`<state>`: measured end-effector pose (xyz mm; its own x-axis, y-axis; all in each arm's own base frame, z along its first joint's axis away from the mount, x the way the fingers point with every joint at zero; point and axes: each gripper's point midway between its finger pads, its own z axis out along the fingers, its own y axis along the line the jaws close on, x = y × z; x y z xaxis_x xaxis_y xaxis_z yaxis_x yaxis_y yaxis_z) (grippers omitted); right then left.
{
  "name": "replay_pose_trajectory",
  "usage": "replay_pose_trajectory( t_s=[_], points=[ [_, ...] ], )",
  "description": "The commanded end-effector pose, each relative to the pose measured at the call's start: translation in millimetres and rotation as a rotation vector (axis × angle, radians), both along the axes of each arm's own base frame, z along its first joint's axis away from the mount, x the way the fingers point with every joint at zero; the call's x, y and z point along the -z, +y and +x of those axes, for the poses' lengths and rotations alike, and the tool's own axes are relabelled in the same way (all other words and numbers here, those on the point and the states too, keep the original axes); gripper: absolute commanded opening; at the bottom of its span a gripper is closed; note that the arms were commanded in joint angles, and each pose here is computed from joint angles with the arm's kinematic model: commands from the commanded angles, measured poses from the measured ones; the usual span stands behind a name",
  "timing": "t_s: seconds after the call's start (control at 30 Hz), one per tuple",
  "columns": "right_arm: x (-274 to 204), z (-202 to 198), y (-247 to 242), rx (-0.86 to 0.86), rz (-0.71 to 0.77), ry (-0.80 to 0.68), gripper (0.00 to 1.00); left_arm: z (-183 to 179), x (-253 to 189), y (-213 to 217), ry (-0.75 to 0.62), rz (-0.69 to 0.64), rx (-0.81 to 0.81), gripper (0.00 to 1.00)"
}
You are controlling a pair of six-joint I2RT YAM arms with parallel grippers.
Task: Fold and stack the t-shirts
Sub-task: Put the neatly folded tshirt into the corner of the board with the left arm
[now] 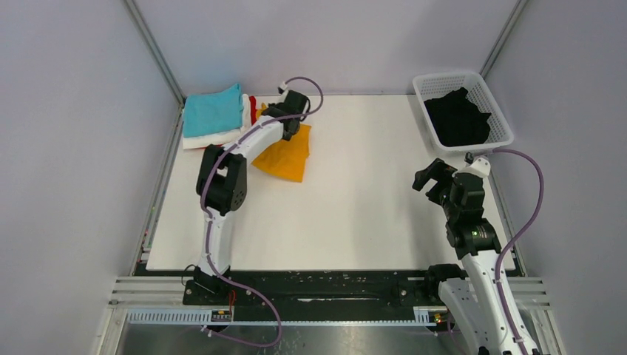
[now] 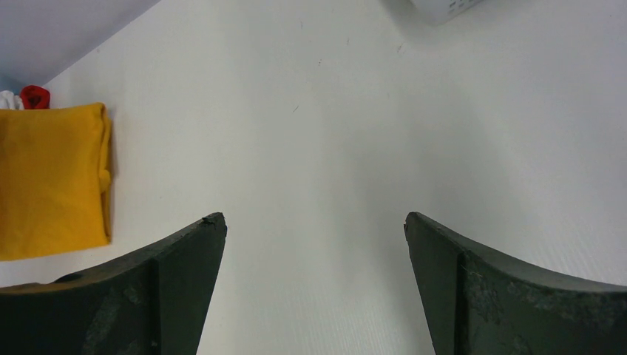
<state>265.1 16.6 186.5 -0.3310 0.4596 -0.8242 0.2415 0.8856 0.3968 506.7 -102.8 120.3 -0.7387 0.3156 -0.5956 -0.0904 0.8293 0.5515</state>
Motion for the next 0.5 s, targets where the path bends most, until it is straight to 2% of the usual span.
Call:
replay_pose_trajectory(
  t_s=[0.0,0.17,0.47],
  points=[
    [0.2,7.4,-5.7,0.02,-0.029,-0.01,0.99,28.6,-108.9,41.6,-0.217,0.102,-0.031,0.0],
    [8.0,12.5,-5.8,0.022,-0.033,0.02,0.99,41.8,-139.6,69.8,-0.256,0.146,-0.042,0.0],
    [16.5,17.8,-6.2,0.023,-0.041,0.062,0.99,57.1,-196.6,90.2,-0.355,0.084,-0.041,0.0]
  ],
)
